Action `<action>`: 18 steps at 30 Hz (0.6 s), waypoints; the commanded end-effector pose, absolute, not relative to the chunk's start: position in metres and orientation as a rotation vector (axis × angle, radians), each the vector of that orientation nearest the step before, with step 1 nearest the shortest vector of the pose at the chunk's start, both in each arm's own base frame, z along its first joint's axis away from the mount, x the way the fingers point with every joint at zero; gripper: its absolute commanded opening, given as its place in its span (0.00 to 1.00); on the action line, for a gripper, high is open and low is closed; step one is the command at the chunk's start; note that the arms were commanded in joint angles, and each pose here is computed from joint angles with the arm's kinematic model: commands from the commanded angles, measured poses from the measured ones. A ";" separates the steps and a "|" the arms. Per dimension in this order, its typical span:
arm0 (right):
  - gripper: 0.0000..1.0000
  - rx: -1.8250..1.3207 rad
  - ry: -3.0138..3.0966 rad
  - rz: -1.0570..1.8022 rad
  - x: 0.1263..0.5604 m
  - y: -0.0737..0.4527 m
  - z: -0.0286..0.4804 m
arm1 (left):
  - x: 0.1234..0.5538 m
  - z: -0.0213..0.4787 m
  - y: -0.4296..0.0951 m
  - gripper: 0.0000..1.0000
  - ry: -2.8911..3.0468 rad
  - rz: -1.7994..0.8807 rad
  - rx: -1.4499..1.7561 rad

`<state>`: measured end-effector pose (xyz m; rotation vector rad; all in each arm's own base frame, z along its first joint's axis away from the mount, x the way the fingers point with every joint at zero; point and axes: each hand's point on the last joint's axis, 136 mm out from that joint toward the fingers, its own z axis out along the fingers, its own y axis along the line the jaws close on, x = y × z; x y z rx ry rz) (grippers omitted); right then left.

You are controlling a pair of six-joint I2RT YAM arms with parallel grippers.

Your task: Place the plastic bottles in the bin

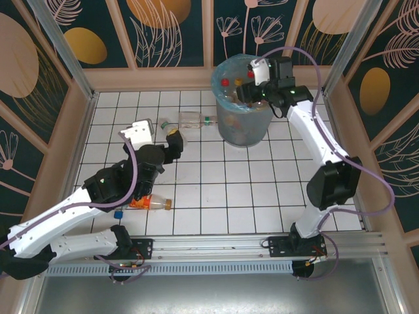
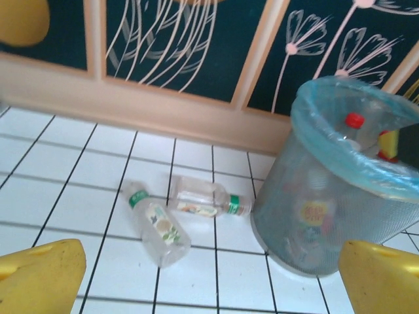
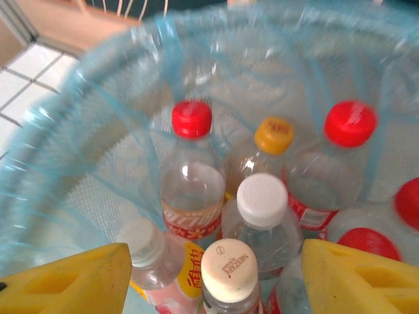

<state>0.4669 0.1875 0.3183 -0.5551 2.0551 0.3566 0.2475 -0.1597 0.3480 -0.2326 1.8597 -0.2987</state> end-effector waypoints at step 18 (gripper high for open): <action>0.71 -0.707 1.871 0.723 0.356 0.347 0.335 | 0.221 0.174 -0.174 0.97 2.333 -0.387 -0.404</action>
